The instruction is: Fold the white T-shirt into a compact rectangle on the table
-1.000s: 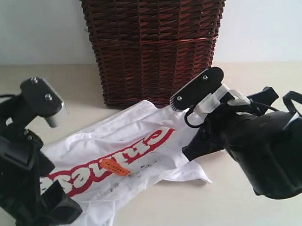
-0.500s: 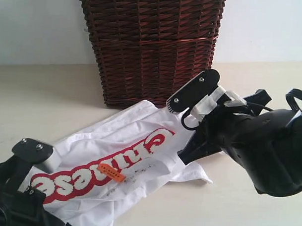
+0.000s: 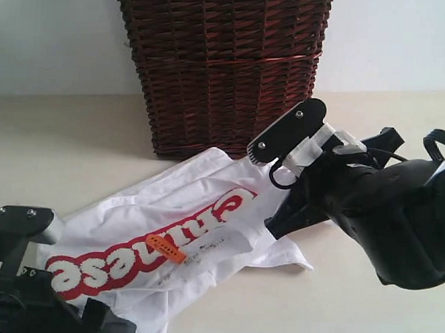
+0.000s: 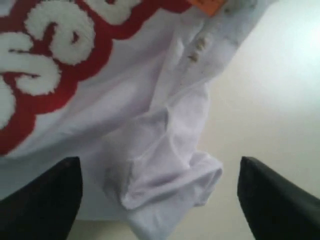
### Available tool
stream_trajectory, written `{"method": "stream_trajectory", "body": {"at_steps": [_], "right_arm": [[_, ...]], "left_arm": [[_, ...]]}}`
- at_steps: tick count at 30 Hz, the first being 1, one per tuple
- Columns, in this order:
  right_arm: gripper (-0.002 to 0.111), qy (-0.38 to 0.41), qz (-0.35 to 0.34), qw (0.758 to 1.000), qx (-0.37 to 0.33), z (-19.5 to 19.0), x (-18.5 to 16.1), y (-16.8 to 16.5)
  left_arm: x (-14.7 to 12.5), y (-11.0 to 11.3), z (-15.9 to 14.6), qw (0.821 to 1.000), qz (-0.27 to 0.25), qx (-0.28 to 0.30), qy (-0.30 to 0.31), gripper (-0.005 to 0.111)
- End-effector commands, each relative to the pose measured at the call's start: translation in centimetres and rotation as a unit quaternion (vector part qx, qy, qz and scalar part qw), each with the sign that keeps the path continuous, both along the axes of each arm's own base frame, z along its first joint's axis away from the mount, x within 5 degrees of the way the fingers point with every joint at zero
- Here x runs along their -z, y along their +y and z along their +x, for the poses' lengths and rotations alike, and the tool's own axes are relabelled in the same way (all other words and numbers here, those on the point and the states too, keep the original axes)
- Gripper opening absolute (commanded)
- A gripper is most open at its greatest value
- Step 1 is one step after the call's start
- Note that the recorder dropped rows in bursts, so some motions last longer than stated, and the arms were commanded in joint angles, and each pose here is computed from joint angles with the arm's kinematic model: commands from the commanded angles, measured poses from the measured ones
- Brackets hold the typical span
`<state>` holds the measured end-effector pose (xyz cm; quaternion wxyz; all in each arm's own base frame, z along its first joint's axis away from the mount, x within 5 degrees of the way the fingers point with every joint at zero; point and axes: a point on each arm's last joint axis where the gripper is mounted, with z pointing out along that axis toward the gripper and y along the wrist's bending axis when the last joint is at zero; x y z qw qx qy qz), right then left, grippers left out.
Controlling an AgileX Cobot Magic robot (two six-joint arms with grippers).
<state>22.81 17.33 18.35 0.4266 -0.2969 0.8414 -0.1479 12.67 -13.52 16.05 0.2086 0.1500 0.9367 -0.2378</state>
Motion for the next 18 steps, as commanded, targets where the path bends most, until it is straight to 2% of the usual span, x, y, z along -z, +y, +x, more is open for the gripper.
{"method": "stream_trajectory", "body": {"at_steps": [1,6,11,14,16,18], "right_arm": [[0.0,-0.012,0.004,1.0,0.003,-0.1,-0.8,-0.4],[0.0,-0.013,0.02,1.0,-0.007,-0.3,-1.3,-0.3],[0.0,-0.013,0.014,1.0,-0.011,-0.3,-1.6,-0.4],[0.0,-0.018,0.018,1.0,-0.005,-0.5,-2.3,-0.7],[0.0,-0.035,0.03,0.999,-0.007,-0.9,-3.7,-1.1],[0.0,-0.068,0.055,0.996,0.001,-1.4,-6.0,-1.9]], "left_arm": [[1.6,-0.4,-0.1,0.999,0.026,0.012,0.042,0.066],[2.5,-1.0,0.9,0.997,0.056,0.037,0.03,0.038],[1.1,-2.2,1.8,0.995,0.047,0.09,-0.005,0.0],[-0.2,-2.8,2.3,0.994,0.031,0.101,-0.031,0.0],[-1.5,-2.9,2.6,0.993,0.018,0.108,-0.053,0.0],[-2.8,-2.5,2.8,0.988,0.023,0.141,-0.064,0.0]]}}
